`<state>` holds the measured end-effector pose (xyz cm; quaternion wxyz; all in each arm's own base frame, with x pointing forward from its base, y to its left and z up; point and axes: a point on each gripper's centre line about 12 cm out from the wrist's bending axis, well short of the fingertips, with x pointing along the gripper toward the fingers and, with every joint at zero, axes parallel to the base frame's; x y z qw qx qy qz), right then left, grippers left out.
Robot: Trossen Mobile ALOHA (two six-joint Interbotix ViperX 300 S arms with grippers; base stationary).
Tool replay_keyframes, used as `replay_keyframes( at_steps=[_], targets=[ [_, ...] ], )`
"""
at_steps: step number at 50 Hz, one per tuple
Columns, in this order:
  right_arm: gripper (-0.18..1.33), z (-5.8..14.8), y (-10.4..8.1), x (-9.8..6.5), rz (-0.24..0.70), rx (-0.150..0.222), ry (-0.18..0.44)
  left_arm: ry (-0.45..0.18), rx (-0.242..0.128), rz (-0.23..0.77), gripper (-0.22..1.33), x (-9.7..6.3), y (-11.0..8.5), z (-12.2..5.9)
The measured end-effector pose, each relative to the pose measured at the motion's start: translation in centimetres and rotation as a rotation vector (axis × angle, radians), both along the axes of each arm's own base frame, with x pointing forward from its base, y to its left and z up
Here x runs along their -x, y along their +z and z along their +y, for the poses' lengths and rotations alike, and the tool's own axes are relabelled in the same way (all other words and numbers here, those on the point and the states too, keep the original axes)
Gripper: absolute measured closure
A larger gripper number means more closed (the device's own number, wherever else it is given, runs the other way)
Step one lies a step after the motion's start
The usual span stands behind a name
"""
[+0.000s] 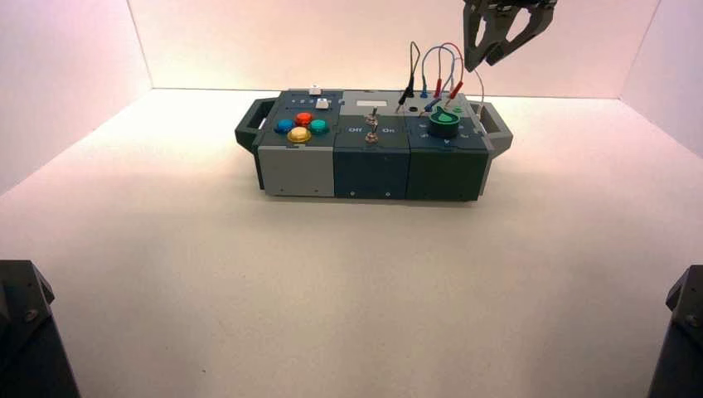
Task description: Pull the blue wire.
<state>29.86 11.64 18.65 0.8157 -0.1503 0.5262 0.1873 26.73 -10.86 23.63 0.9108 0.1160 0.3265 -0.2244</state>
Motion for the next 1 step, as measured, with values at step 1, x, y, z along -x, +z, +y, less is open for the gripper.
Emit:
replay_keyframes(
  at_steps=[1],
  targets=[
    [0.16,0.0,0.0,0.0,0.0,0.0,0.0,0.0,0.0,0.0,1.27,0.0,0.0,0.0]
  ],
)
